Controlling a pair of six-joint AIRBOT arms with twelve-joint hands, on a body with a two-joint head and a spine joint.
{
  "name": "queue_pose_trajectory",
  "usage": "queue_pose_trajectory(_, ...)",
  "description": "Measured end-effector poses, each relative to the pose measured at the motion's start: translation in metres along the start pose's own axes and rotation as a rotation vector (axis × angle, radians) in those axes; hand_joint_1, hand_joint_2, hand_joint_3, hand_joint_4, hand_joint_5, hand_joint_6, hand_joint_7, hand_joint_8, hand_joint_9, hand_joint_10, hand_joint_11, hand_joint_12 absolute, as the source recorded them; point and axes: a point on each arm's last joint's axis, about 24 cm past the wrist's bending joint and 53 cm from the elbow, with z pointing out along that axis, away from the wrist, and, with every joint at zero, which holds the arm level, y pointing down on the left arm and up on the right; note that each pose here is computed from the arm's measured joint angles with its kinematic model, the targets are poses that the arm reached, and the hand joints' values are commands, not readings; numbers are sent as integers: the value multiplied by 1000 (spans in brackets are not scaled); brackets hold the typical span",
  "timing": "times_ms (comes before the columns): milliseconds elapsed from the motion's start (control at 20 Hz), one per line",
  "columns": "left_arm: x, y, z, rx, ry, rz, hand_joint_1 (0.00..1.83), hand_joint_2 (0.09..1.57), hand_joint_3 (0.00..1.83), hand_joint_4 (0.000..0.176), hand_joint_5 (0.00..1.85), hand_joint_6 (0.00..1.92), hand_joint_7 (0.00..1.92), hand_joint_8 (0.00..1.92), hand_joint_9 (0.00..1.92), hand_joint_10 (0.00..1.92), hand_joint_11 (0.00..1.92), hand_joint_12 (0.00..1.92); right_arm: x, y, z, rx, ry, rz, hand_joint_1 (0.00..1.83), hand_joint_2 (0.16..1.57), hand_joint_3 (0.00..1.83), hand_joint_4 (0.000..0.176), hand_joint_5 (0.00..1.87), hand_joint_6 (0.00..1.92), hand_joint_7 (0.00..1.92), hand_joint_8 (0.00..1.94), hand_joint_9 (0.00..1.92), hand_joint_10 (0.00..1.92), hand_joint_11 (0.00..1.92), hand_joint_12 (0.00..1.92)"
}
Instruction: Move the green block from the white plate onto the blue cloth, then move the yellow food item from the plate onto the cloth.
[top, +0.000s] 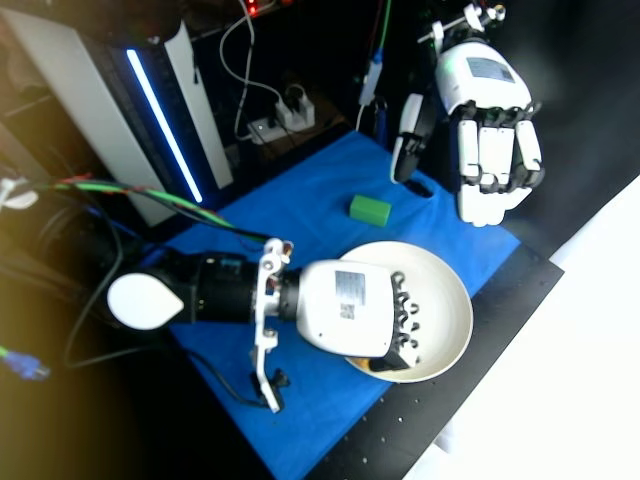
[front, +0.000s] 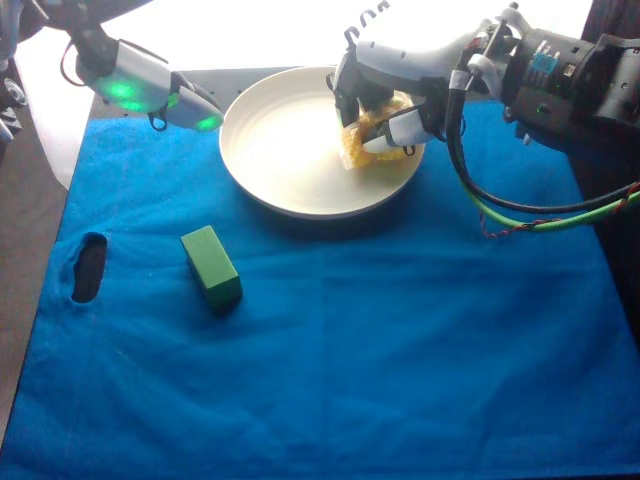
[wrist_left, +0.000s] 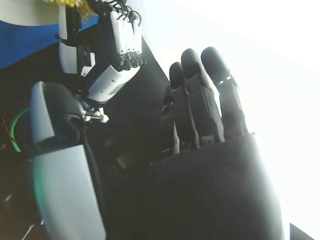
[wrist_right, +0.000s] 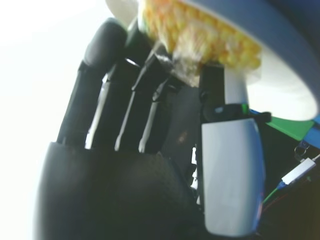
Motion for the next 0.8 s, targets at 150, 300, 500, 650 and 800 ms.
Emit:
queue_pose_trajectory(150,4,3,-1,-5,6,-8,922,864,0,10,301,2,496,3,569,7,146,1195,-2,4,-1,-20,-7,-9,1281,1080,3,0,1110,464,1075,1085,1046,1200,843,1776)
queue_pose_trajectory(300,8,11,-3,-27,14,-23,893,866,2,50,279,0,498,2,560,0,102,1126,-15,12,-10,-69,-38,-7,1271,1099,0,0,1124,464,985,1220,779,1292,536,1890)
queue_pose_trajectory(500,9,16,-4,-41,15,-37,891,870,1,77,268,0,491,0,534,0,68,1037,-34,34,-33,-160,-79,9,1256,1116,0,0,1185,509,830,1326,601,1077,309,1745)
queue_pose_trajectory(650,10,18,-4,-46,16,-44,919,877,0,77,270,3,473,0,496,0,3,1097,-39,56,-45,-234,-92,18,1202,1067,0,0,1140,653,691,1373,429,1769,380,1920)
queue_pose_trajectory(800,10,18,-4,-49,14,-51,920,867,0,83,283,3,479,2,502,3,0,1116,-44,74,-60,-294,-100,18,1195,1041,0,0,1154,665,789,1428,653,1882,679,1921)
